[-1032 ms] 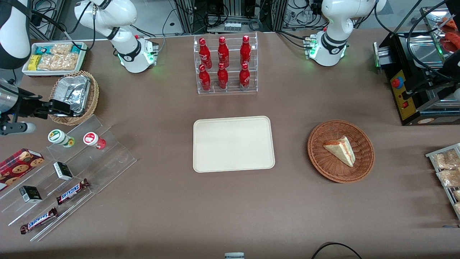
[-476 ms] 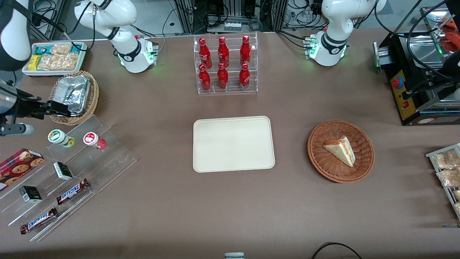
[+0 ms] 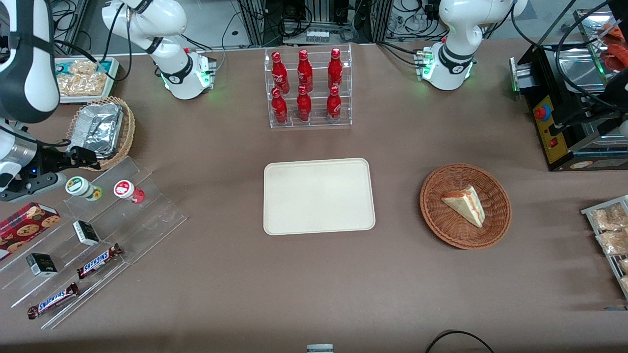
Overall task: Place green gum on tray
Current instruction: 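Lower the right gripper over the green-and-white gum container on the acrylic rack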
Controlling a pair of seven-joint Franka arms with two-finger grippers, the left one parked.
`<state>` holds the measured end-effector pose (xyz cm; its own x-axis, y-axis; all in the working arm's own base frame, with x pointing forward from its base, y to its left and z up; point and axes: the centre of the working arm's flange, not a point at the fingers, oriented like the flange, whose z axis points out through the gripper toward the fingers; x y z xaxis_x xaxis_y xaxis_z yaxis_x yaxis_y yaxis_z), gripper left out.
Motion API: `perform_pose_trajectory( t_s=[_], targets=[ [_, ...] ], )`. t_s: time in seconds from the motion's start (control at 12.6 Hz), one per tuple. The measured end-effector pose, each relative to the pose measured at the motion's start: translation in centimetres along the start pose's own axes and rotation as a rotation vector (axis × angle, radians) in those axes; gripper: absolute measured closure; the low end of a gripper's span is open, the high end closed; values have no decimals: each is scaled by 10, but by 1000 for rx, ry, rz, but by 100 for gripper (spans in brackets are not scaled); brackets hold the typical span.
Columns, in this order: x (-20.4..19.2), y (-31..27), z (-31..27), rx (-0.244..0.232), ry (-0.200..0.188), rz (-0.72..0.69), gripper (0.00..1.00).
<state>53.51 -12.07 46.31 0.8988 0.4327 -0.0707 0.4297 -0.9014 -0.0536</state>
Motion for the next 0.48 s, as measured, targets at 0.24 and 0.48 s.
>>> perform_pose_trajectory(
  t_s=[0.24, 0.48],
  targets=[
    [-16, 24, 22, -37, 39, -222, 0],
    [-22, 36, 36, -58, 52, -315, 0]
  ],
)
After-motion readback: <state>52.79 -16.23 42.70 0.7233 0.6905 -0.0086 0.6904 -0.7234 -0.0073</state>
